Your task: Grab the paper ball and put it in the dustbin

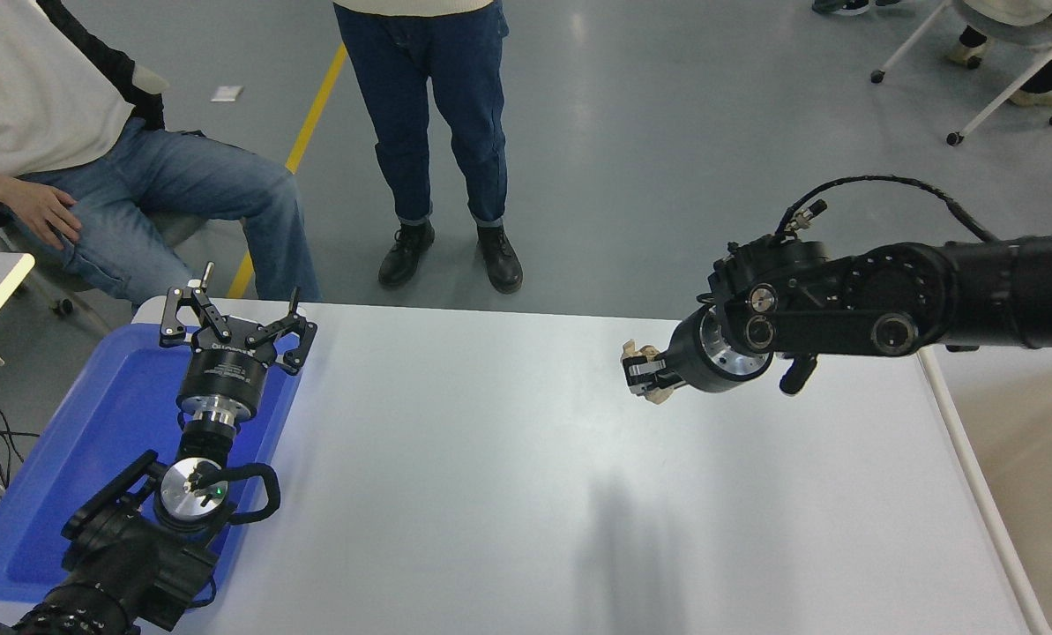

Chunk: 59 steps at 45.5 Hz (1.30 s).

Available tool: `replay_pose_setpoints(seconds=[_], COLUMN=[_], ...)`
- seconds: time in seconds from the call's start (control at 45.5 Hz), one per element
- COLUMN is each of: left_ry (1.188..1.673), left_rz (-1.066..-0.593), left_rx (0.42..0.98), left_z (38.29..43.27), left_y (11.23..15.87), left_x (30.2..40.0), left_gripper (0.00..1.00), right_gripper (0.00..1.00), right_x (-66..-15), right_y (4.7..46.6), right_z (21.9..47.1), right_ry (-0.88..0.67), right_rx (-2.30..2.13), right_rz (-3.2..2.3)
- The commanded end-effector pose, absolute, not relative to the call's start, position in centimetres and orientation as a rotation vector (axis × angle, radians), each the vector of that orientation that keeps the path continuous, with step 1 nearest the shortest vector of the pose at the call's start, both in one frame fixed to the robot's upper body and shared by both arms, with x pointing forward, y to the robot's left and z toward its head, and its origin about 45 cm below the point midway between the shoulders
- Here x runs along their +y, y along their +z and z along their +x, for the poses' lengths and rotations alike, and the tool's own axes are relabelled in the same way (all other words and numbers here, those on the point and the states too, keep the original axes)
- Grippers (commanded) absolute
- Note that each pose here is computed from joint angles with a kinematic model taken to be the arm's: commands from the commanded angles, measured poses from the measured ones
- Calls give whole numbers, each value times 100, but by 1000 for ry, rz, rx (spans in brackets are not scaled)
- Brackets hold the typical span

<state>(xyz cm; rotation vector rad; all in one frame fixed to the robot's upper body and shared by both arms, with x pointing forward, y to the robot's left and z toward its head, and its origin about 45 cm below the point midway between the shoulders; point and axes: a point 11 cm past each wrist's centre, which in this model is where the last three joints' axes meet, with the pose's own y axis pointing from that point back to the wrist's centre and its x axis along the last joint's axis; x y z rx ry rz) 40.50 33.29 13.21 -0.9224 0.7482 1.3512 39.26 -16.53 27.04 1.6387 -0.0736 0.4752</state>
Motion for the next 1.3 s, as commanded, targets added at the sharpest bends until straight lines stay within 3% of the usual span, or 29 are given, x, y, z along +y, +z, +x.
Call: replay_pose_setpoints(seconds=[0.0, 0.374, 0.725, 1.011, 1.275], left_ry=[1354, 1354, 1355, 1354, 1353], left_rz=[-922, -922, -924, -922, -921], left_rx=[748, 749, 748, 748, 749], left_z=[4047, 4048, 4047, 4047, 4047], left_y=[1316, 1317, 1318, 1316, 1316], left_x=[3332, 3333, 3335, 3332, 3330], left_gripper=[100, 100, 100, 100, 100], right_gripper=[0, 0, 0, 0, 0], right_x=[-1657, -1670, -1992, -2955, -4067], right_y=[3383, 4168, 4318, 4510, 4390], right_z=[3939, 3967, 4002, 3982, 3696], right_ry=[507, 597, 545, 395, 191], right_rx=[4, -20, -101, -307, -476], right_rz=[1565, 1480, 1436, 1418, 1376])
